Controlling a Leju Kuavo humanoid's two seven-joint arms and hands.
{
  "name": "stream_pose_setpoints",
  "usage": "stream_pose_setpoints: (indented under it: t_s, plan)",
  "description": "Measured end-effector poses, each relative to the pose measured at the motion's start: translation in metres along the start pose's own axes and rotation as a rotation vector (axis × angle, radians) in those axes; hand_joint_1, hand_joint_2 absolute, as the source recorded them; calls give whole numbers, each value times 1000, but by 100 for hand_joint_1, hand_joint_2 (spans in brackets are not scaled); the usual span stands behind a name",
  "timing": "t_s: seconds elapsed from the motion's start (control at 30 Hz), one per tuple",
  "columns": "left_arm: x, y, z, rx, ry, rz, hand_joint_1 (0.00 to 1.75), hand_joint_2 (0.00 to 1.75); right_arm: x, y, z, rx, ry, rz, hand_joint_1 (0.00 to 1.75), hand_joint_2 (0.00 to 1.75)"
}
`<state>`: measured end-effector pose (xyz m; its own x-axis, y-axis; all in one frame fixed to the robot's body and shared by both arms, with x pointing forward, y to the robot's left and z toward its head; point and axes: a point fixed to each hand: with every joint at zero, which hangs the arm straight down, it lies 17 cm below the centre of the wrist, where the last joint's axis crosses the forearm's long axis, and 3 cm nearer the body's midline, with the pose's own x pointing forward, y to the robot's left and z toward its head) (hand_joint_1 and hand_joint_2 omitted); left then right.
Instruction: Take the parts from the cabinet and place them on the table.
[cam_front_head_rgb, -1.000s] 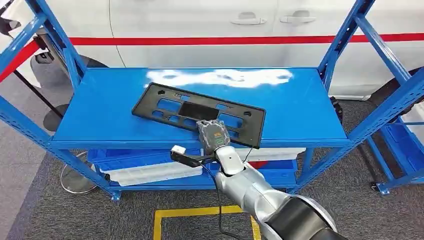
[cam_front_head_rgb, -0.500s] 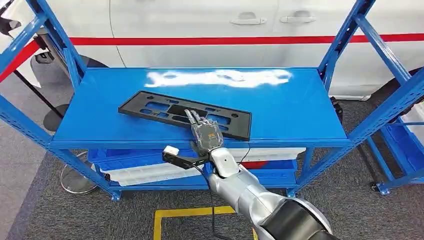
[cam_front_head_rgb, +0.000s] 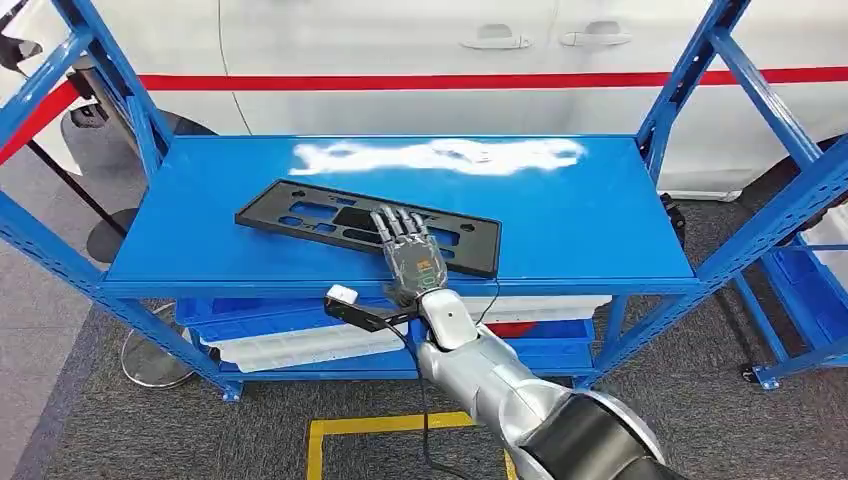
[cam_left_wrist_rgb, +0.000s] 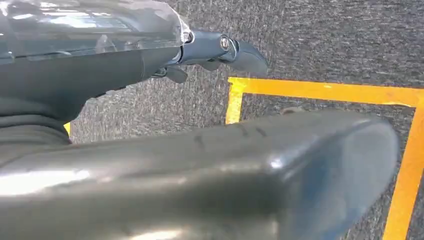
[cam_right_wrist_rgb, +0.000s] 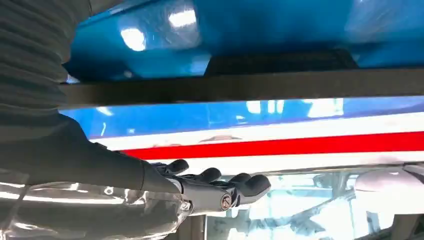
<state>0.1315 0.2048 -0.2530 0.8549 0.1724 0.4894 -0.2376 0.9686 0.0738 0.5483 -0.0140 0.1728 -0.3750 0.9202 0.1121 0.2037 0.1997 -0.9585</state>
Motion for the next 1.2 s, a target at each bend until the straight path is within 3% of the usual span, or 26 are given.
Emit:
stream_pose_setpoints:
  t_s: [0.23,0.27,0.3,0.33,0.6,0.87,1.03,1.2]
  plan:
    - [2,-3,0,-15,-14,5,0,0,-16,-7,-4,-21,32,67,0,175]
    - [2,-3,0,-15,-14,6,0,0,-17,-7,-4,-20,33,70,122,175]
    - [3,-3,0,-15,-14,6,0,0,-19,-6,-4,-19,35,76,161,175]
    - [2,-3,1,-16,-14,6,0,0,-22,-6,-4,-17,41,84,168,175]
    - [0,0,0,-2,0,6,0,0,-49,5,1,36,84,194,175,175]
    - [-17,17,-1,85,90,-8,0,0,-55,11,2,67,80,209,175,175]
    - [-19,18,0,98,101,-7,0,0,-38,6,1,34,29,143,175,175]
    - [-17,18,0,103,82,6,0,0,-6,-6,-1,-27,-63,-22,175,175]
